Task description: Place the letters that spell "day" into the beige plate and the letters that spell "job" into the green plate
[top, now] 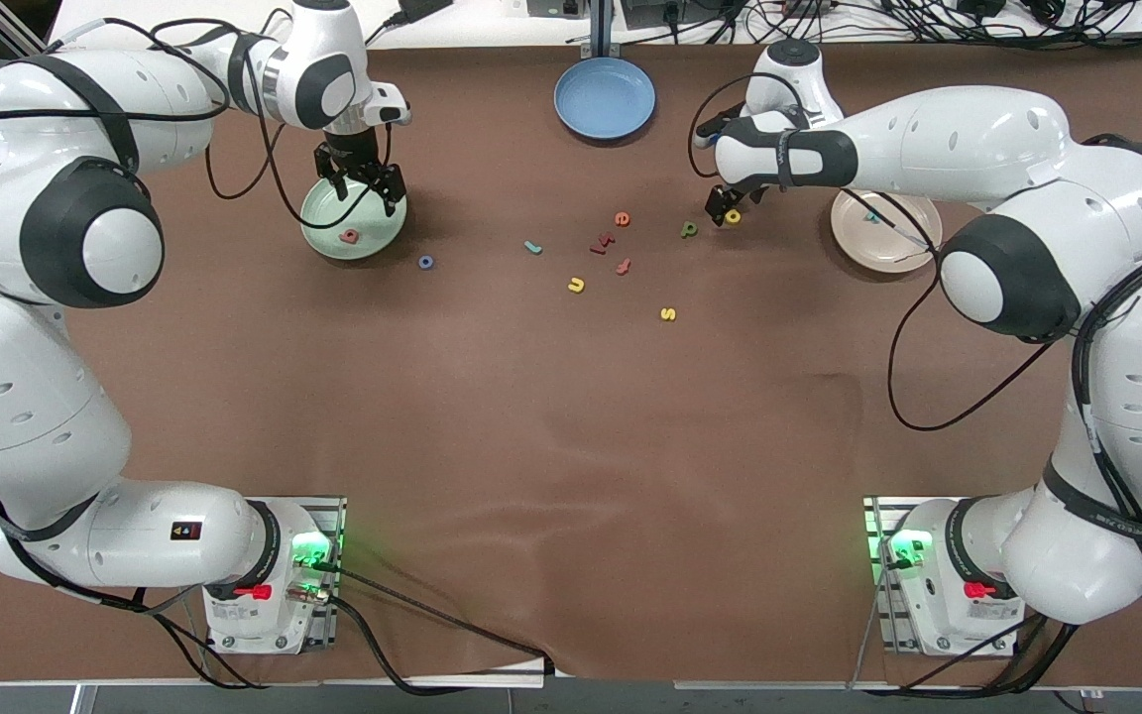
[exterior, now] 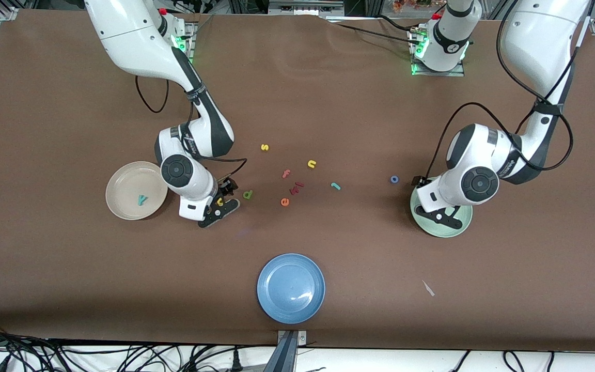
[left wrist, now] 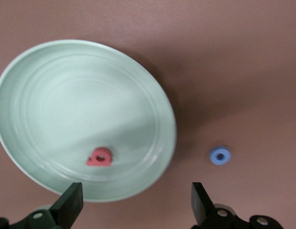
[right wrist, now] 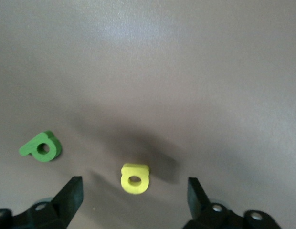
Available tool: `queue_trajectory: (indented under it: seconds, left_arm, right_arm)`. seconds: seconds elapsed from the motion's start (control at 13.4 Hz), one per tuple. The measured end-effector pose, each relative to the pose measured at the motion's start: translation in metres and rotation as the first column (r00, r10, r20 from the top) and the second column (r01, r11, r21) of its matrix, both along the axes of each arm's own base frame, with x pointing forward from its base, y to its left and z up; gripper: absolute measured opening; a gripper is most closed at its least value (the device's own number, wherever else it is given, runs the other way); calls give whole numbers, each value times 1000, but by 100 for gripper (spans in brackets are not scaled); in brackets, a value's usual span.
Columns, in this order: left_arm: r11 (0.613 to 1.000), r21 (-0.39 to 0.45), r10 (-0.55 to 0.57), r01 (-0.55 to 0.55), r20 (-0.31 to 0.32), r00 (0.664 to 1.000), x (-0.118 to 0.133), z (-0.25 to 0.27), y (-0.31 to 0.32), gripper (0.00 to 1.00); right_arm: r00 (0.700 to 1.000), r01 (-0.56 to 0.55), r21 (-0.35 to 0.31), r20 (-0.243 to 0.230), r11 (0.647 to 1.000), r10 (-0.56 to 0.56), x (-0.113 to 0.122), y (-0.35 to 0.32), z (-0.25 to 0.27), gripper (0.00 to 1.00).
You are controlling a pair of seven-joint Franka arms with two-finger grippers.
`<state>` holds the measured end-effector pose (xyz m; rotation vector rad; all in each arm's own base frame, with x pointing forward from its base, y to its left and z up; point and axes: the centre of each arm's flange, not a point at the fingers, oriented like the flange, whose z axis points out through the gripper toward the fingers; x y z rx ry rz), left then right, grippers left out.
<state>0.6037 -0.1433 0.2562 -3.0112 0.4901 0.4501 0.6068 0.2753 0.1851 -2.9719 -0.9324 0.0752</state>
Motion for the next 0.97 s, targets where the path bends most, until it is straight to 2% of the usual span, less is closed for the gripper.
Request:
queue_trajectory:
  seconds: [0.07, 0.15, 0.22, 0.37, 0.45, 0.6, 0.67, 0.82, 0.89, 0.97]
  left_arm:
    - [999, 9, 40, -40, 4, 999, -4, 6, -14, 100]
    - [996, 19, 83, -83, 9, 996, -8, 8, -29, 100]
    - [992, 28, 121, -121, 12, 993, -13, 8, -40, 100]
    - [979, 53, 198, -199, 19, 980, -18, 6, -51, 100]
    - [967, 67, 243, -244, 23, 970, -22, 4, -55, 100]
    - [934, 102, 342, -343, 35, 939, -28, -1, -67, 100]
    - [906, 117, 405, -406, 39, 914, -31, -4, -73, 100]
    - [823, 136, 553, -551, 26, 833, -36, -11, -83, 100]
    - [783, 149, 607, -604, 27, 794, -37, -13, -84, 100]
    - [739, 161, 659, -654, 29, 751, -37, -15, -83, 100]
  right_arm:
    - [1000, -7, 1, 5, 1000, 7, 0, 1, -3, 96]
    - [1000, -11, 1, 6, 1000, 11, -1, 2, -5, 89]
    - [1000, -15, 0, 4, 1000, 15, -2, 3, -7, 89]
    - [1000, -27, 0, 1, 1000, 27, -2, 4, -9, 70]
    - [999, -37, -1, 0, 999, 37, -2, 3, -10, 70]
    - [999, -53, -2, 2, 999, 53, -1, 1, -9, 59]
    - [998, -58, -2, 1, 998, 58, -1, 0, -9, 58]
    - [998, -59, -2, 3, 998, 59, 0, -1, -8, 39]
    - [998, -59, -2, 3, 998, 59, 0, -1, -8, 39]
    - [998, -59, -1, 4, 998, 59, 0, 0, -8, 32]
